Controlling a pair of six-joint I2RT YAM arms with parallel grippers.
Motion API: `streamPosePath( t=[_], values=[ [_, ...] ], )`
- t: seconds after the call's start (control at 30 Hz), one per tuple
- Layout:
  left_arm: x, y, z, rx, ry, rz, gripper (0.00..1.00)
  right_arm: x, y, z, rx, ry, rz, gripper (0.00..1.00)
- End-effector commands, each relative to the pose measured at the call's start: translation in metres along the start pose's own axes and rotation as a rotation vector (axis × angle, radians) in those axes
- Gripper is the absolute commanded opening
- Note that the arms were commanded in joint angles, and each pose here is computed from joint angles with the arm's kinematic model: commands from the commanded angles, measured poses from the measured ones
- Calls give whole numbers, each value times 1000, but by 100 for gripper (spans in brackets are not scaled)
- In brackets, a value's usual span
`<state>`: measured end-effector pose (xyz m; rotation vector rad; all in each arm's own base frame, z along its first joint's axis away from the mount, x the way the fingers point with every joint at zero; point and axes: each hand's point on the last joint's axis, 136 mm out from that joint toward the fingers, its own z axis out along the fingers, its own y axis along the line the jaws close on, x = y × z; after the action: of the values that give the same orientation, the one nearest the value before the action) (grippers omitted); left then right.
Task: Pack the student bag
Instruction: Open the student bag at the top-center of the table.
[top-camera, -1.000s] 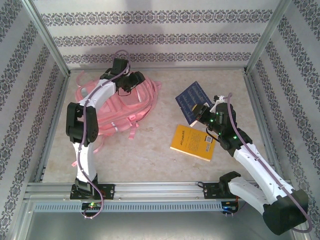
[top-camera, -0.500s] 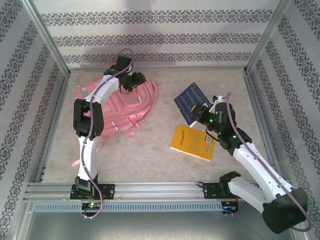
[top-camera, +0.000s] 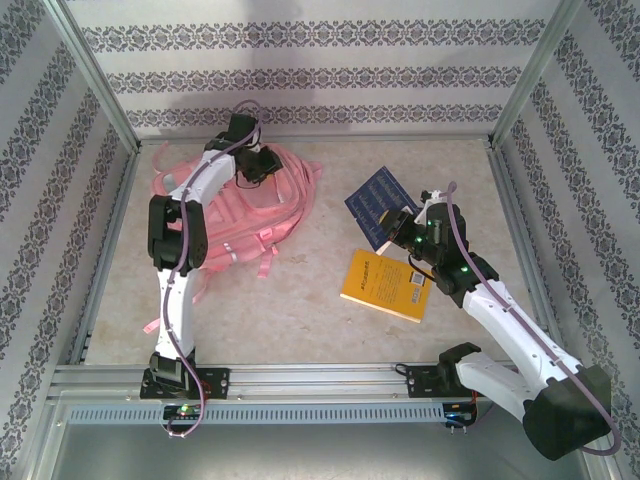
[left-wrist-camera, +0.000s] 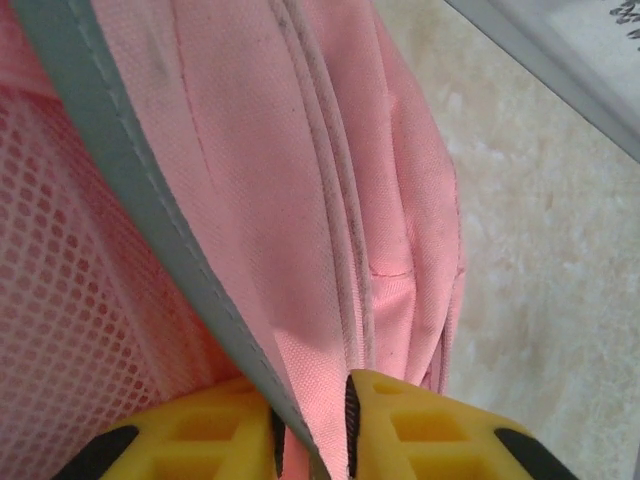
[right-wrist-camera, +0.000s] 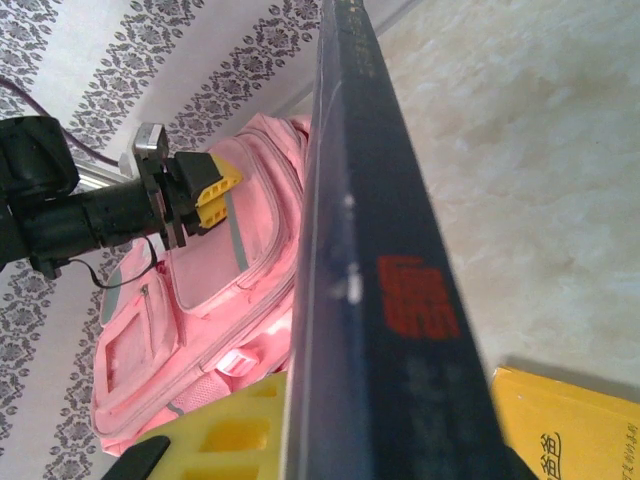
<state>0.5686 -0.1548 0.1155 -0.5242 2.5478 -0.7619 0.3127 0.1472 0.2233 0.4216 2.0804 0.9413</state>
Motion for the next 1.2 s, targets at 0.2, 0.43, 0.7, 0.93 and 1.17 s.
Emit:
streamPosePath(
  t=[0.2, 0.43, 0.7, 0.93, 1.17],
  values=[
    [5, -12, -9, -10, 46, 68, 0, -21, 15, -11, -13, -57, -50, 0],
    [37, -77, -44, 94, 92, 224, 0, -27, 15, -17, 38, -53, -103, 0],
    [93, -141, -130, 201, 129, 452, 0, -36, 22, -37, 87, -50, -198, 0],
    [116, -164, -212, 360, 104, 567, 0, -19, 35, -42, -16, 47, -184, 0],
    [112, -170, -264, 549, 73, 576, 0, 14, 60, -44, -198, 180, -164, 0]
  ],
)
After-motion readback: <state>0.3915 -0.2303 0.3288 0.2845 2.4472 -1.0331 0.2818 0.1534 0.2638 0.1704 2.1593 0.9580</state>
